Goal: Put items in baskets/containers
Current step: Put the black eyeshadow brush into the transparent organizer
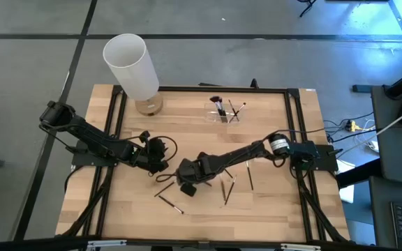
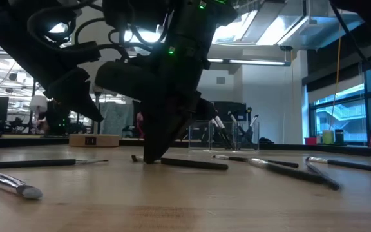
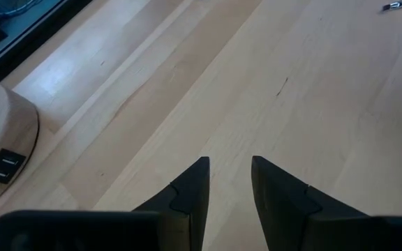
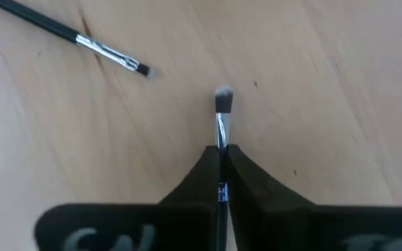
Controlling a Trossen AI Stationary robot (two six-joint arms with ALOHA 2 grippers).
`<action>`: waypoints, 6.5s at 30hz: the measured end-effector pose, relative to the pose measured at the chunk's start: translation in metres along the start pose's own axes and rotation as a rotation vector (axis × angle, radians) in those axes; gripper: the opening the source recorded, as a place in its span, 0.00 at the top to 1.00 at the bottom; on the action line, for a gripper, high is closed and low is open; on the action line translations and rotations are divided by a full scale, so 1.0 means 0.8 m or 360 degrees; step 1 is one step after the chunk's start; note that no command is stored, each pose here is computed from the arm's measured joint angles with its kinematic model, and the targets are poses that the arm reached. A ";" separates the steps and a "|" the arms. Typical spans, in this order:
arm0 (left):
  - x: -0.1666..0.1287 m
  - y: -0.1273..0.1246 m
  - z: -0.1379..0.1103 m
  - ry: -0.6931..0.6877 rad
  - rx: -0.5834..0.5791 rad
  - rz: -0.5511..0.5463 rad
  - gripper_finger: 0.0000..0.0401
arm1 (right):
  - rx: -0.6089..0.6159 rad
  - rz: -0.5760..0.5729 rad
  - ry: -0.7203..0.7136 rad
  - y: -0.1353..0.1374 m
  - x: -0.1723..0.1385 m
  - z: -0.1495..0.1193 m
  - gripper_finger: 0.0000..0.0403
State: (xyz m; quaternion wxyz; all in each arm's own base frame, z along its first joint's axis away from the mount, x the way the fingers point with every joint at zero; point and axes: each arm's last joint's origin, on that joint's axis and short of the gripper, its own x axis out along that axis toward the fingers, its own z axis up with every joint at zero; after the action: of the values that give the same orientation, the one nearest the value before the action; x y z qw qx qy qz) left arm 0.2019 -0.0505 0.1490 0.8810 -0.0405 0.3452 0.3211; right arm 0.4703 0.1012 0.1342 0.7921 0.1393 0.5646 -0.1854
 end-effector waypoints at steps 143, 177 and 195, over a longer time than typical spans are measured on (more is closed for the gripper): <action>0.004 0.000 0.005 0.0010 0.0024 -0.0037 0.75 | 0.0468 0.0240 0.0085 -0.018 -0.064 -0.065 0.84; 0.004 0.001 0.005 0.0005 0.0014 -0.0030 0.75 | 0.0562 0.0434 -0.0149 -0.002 -0.053 -0.045 0.58; 0.004 0.001 0.005 0.0005 0.0014 -0.0029 0.75 | 0.0261 0.0235 -0.0090 0.033 -0.016 -0.016 0.58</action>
State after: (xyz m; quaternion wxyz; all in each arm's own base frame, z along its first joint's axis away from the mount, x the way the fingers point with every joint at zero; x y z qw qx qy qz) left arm 0.2055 -0.0473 0.1499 0.8835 -0.0402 0.3477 0.3114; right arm 0.4679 0.1318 0.1424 0.8052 0.2395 0.5132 -0.1760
